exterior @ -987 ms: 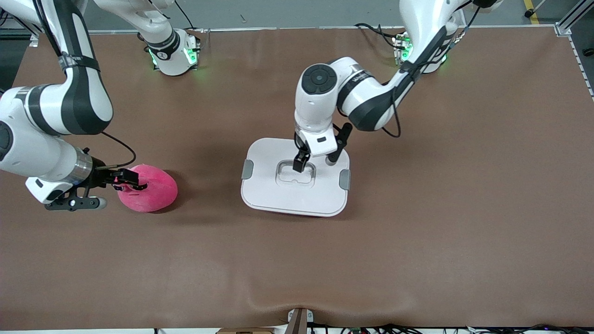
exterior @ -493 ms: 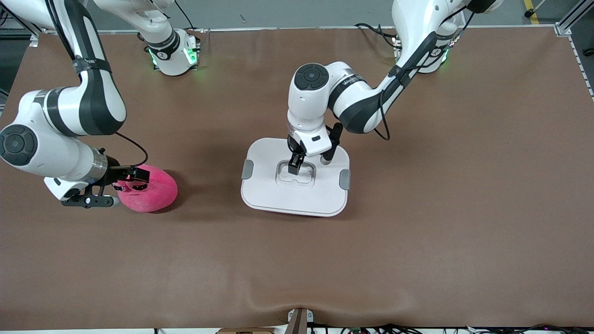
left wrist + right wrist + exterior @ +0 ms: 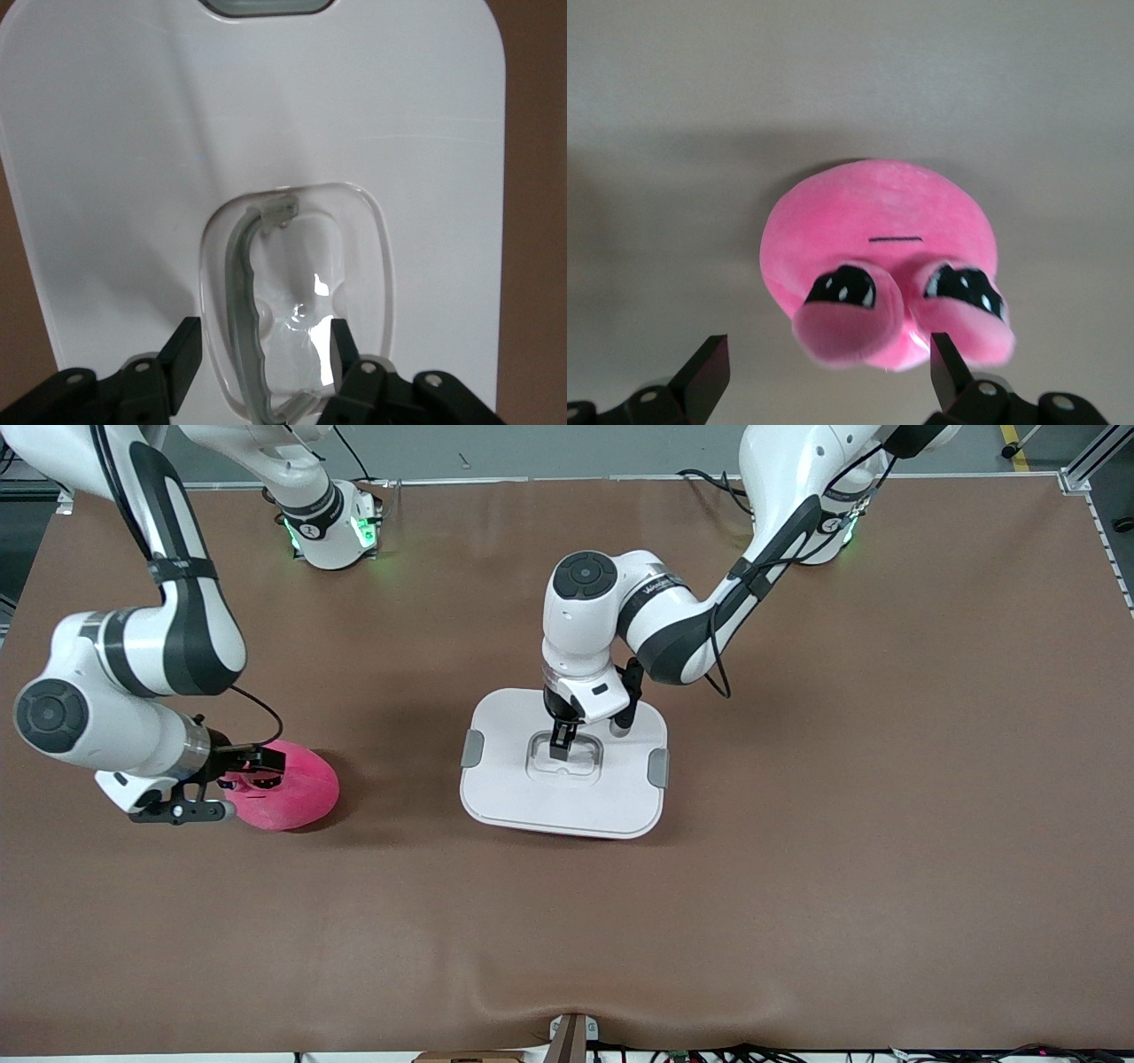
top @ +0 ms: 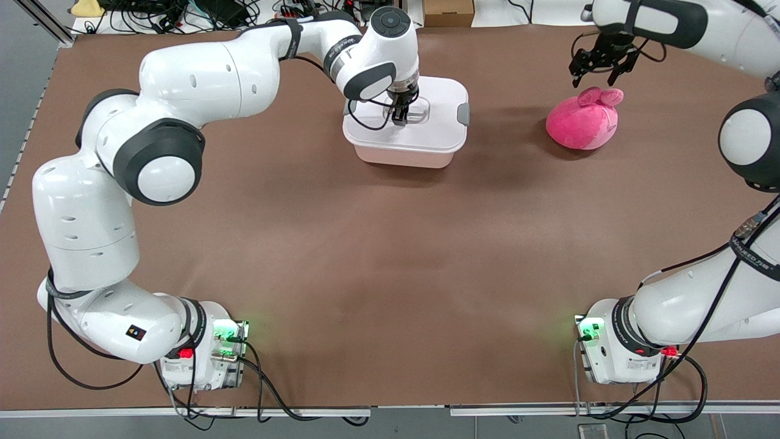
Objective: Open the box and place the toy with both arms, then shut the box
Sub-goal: 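Grasp the lid handle with the left gripper while the right gripper grasps the toy, then lift the lid off with the left gripper while the right gripper lifts the toy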
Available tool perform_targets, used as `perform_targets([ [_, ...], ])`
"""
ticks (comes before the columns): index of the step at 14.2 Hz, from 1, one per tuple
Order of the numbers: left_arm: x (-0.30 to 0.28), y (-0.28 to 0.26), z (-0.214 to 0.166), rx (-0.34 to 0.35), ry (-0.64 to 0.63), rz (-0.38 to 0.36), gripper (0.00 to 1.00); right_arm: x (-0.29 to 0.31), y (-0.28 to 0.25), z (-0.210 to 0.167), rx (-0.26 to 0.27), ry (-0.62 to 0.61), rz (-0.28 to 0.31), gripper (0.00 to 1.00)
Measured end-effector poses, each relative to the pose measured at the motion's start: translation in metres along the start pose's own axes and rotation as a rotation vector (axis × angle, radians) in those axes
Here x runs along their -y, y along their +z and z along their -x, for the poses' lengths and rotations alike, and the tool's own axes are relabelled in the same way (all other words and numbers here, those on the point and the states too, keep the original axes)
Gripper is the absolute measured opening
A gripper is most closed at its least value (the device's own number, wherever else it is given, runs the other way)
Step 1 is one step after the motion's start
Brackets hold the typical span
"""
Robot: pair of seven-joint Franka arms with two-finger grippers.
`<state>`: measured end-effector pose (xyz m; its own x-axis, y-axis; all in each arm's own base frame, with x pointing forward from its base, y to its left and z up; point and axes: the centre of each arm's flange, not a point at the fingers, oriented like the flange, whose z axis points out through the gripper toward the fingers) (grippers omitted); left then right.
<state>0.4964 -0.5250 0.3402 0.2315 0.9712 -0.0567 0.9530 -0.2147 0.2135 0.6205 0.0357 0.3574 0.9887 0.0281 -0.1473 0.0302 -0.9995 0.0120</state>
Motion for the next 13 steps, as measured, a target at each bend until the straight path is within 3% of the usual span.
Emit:
perform_targets([
  [3,0.0,0.003,-0.001,-0.003,-0.008,0.001,0.61,0.005,0.014,-0.002,0.01,-0.013,0.004,0.98],
  [5,0.0,0.004,-0.001,-0.002,-0.009,0.002,0.58,0.005,0.015,-0.002,0.012,-0.016,0.009,0.85],
  [6,-0.001,0.004,-0.001,0.002,-0.01,0.005,0.57,0.005,0.016,-0.002,0.015,-0.018,0.012,0.85],
  [7,-0.001,0.003,0.0,0.006,-0.011,0.009,0.54,0.005,0.017,-0.002,0.02,-0.019,0.013,0.76],
  [8,-0.002,0.003,0.0,0.008,-0.015,0.011,0.54,0.005,0.018,-0.001,0.026,-0.02,0.014,0.76],
  [10,-0.002,0.003,0.0,0.01,-0.021,0.013,0.42,0.005,0.018,0.0,0.034,-0.034,0.015,0.65],
  [11,-0.002,0.003,0.0,0.01,-0.022,0.013,0.42,0.004,0.019,0.0,0.035,-0.039,0.015,0.65],
  [12,-0.002,0.003,0.0,0.01,-0.022,0.013,0.35,0.003,0.019,0.0,0.036,-0.043,0.015,0.6],
  [13,-0.002,0.003,0.0,0.01,-0.022,0.013,0.29,0.002,0.019,0.0,0.037,-0.045,0.016,0.48],
])
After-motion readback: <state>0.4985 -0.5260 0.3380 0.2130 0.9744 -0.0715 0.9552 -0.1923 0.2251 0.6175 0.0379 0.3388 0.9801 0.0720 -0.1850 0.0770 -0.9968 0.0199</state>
